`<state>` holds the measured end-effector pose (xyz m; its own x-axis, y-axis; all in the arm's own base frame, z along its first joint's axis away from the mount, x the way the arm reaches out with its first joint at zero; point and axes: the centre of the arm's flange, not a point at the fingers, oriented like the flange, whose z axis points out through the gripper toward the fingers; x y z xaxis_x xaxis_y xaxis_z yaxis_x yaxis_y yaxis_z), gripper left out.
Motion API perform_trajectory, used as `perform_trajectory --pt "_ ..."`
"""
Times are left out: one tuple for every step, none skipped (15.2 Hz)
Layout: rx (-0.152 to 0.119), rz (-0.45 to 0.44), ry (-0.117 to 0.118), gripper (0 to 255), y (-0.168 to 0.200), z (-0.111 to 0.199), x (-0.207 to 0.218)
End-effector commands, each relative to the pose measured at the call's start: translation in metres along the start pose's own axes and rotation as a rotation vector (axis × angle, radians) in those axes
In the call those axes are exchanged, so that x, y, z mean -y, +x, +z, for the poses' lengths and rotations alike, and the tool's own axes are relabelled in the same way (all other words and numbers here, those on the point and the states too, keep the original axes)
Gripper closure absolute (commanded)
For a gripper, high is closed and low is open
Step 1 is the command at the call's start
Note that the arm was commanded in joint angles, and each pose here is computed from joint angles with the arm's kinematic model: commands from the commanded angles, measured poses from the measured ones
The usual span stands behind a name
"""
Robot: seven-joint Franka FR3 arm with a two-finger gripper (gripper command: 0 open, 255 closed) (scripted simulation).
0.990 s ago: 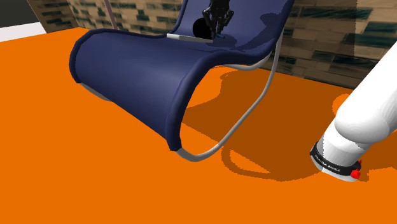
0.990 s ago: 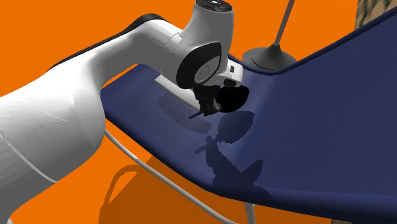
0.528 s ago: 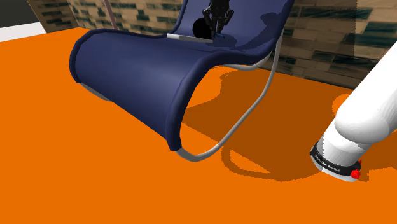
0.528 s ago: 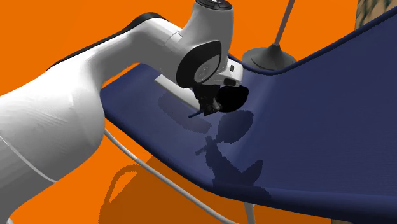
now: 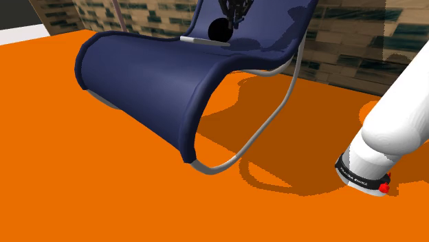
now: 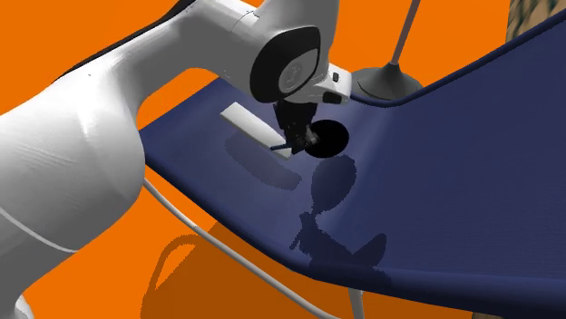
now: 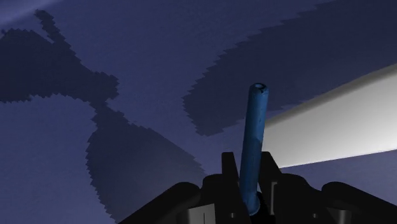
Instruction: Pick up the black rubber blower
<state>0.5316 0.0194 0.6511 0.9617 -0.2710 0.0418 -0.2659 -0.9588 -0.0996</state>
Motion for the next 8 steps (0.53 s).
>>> perform_trajectory --pt "0.0 0.0 0.0 255 -0.001 -0.011 0.002" --pt "0.0 0.0 0.0 255 -0.001 -0.017 0.003" --pt "0.0 0.0 0.0 255 0.0 -0.022 0.003" --pt "0.0 0.0 0.0 255 0.0 -0.027 0.004" --pt "0.0 0.0 0.0 255 0.0 -0.032 0.005" --pt "0.0 0.0 0.0 255 0.0 -0.038 0.005" --pt "0.0 0.0 0.0 255 0.0 -0.038 0.005" --pt "0.0 0.0 0.0 255 0.0 -0.038 0.005"
